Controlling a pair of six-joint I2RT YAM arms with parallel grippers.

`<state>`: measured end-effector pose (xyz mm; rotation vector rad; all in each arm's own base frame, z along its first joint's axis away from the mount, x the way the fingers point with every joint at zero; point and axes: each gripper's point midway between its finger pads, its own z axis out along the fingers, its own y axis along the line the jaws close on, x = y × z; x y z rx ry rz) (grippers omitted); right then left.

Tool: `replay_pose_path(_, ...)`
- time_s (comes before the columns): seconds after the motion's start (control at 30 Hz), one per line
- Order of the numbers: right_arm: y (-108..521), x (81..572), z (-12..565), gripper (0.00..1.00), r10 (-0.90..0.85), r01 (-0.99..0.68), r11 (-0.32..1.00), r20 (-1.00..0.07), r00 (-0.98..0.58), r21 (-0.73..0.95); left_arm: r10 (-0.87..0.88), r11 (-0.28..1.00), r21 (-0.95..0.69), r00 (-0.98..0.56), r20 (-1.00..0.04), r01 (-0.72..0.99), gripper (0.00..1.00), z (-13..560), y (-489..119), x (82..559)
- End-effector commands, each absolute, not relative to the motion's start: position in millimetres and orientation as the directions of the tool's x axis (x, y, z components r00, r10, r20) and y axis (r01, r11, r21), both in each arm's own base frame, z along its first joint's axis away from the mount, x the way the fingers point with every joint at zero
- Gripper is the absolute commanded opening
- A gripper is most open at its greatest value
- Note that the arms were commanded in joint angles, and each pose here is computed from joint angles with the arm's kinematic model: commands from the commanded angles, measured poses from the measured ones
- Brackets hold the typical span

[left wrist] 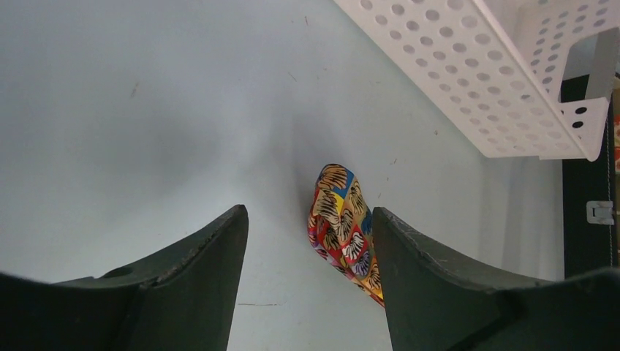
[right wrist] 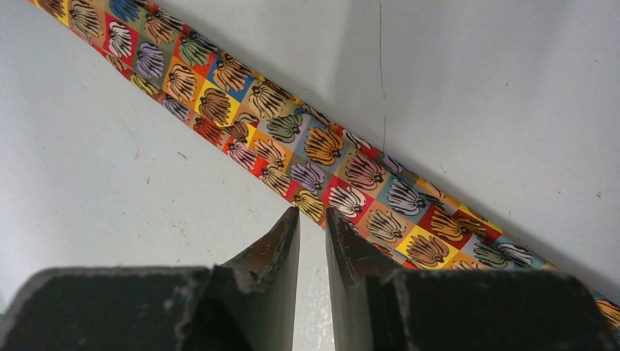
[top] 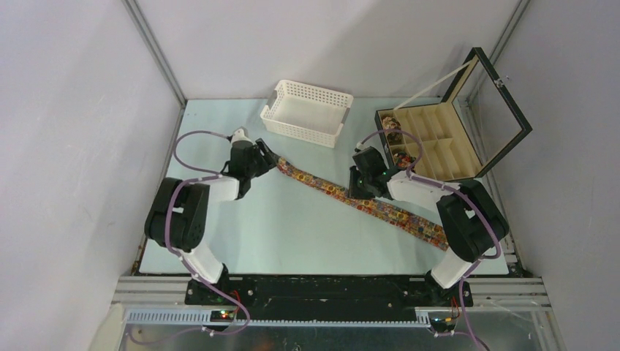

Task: Roll the ties
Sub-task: Roll the tie at the center of the board.

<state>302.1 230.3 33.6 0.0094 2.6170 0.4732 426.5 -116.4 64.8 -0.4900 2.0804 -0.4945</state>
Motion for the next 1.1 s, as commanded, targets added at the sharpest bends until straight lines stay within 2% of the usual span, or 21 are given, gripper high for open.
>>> replay_pose_path(0.0,232,309,34,0.22,0.096,-0.076,0.943,-0.481,-0.871,0.325,-0.526,0.818,-0.574,-0.464,-0.713,-0.047,0.69,86,-131,448)
replay_pose_path(0.2,231,309,33,0.21,0.097,-0.072,0.943,-0.477,-0.873,0.324,-0.520,0.808,-0.589,-0.472,-0.713,0.000,0.68,81,-140,455)
replay_pose_path(0.47,232,309,35,0.21,0.098,-0.074,0.942,-0.479,-0.872,0.328,-0.517,0.809,-0.586,-0.515,-0.684,-0.033,0.57,63,-142,455)
replay_pose_path(0.83,232,308,33,0.20,0.098,-0.071,0.943,-0.476,-0.874,0.325,-0.522,0.800,-0.598,-0.540,-0.660,-0.043,0.55,50,-144,446)
replay_pose_path(1.07,232,307,31,0.20,0.094,-0.072,0.944,-0.471,-0.877,0.322,-0.521,0.799,-0.599,-0.544,-0.657,-0.042,0.49,45,-144,441)
